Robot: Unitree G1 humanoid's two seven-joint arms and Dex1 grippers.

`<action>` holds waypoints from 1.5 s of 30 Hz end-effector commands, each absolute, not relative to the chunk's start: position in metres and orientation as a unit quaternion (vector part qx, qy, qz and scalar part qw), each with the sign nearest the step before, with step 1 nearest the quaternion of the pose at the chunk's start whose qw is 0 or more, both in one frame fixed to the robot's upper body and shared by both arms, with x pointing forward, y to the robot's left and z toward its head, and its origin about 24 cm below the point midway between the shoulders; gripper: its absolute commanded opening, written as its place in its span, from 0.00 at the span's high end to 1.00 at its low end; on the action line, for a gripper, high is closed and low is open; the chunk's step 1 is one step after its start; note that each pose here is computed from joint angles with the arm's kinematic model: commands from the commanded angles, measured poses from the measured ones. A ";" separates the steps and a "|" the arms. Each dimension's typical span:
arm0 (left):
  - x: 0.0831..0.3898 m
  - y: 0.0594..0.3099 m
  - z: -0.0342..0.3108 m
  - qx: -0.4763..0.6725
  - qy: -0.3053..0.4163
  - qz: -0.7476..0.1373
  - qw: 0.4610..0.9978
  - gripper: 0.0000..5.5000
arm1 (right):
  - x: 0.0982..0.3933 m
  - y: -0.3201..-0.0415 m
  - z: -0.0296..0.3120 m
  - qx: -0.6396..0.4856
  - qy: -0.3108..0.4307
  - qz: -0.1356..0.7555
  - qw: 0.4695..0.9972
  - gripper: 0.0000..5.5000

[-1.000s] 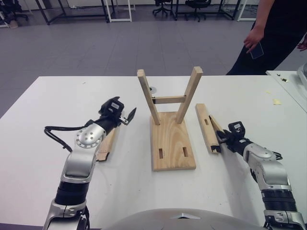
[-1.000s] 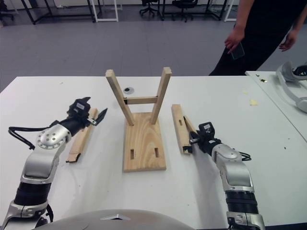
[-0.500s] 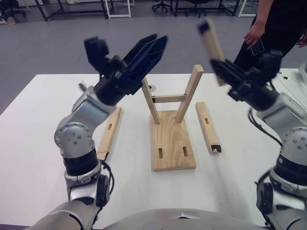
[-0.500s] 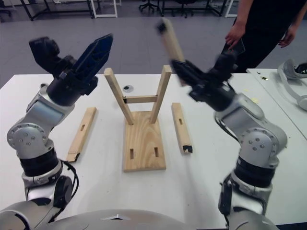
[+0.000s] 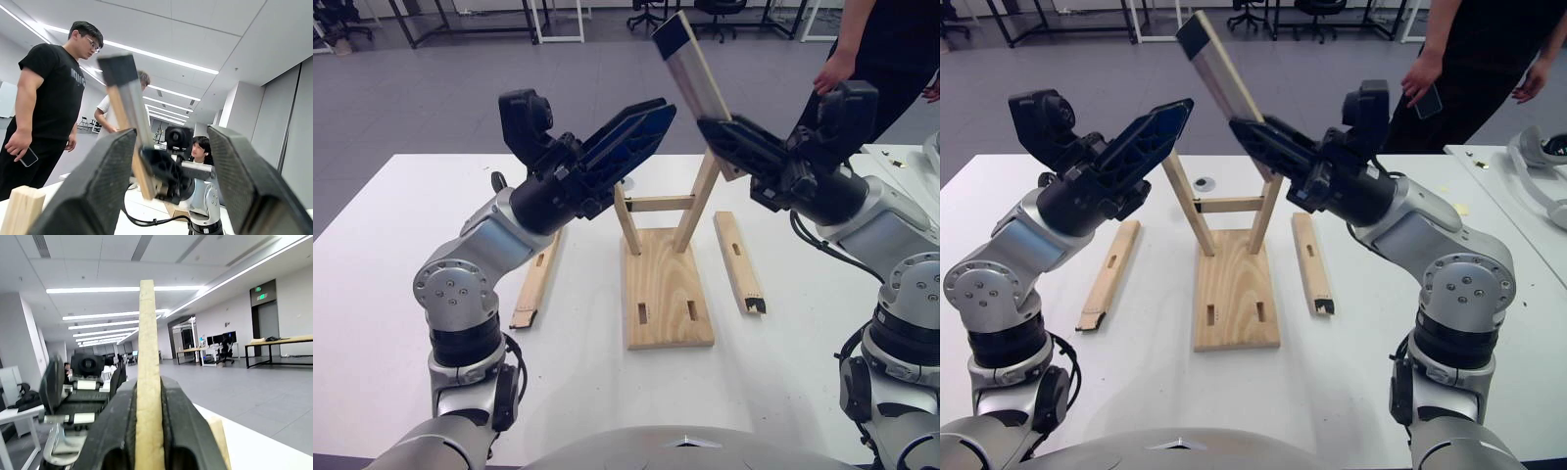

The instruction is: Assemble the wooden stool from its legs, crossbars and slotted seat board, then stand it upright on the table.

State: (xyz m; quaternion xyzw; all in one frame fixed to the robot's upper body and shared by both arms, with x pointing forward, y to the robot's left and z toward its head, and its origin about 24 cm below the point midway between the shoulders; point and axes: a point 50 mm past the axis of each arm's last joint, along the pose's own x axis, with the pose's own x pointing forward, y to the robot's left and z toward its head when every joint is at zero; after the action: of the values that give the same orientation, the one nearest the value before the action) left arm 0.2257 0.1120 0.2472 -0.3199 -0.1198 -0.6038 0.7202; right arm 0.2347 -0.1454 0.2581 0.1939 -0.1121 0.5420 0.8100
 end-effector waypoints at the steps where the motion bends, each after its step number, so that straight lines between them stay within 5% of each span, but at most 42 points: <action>1: 0.227 0.117 0.254 -0.316 -0.123 -0.596 0.728 0.51 | 0.227 -0.140 0.261 0.193 -0.116 0.570 0.790 0.92; 13: 0.220 0.118 0.270 -0.329 -0.124 -0.628 0.695 0.51 | 0.216 -0.126 0.237 0.168 -0.038 0.636 0.753 0.92; 26: 0.217 0.117 0.268 -0.329 -0.123 -0.638 0.686 0.90 | 0.213 -0.125 0.245 0.209 -0.053 0.662 0.718 0.92; 30: 0.217 0.118 0.268 -0.327 -0.125 -0.641 0.683 0.91 | 0.215 -0.123 0.246 0.219 -0.053 0.659 0.718 0.92; 35: 0.218 0.125 0.269 -0.313 -0.127 -0.620 0.708 0.92 | 0.222 -0.126 0.239 0.212 -0.040 0.626 0.749 0.71; 40: 0.216 0.163 0.246 -0.311 -0.097 -0.504 0.800 0.93 | 0.216 -0.153 0.206 0.162 0.014 0.546 0.822 0.53; 45: 0.222 0.243 0.186 -0.297 -0.045 -0.252 0.920 0.93 | 0.209 -0.189 0.165 0.180 0.045 0.412 0.892 0.51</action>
State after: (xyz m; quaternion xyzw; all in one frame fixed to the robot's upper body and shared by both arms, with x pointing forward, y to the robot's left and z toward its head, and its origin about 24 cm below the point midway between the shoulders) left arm 0.2188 0.2165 0.2022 -0.3171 -0.0554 -0.3373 0.8847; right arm 0.2090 -0.1801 0.1743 0.1756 0.0445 0.4541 0.8724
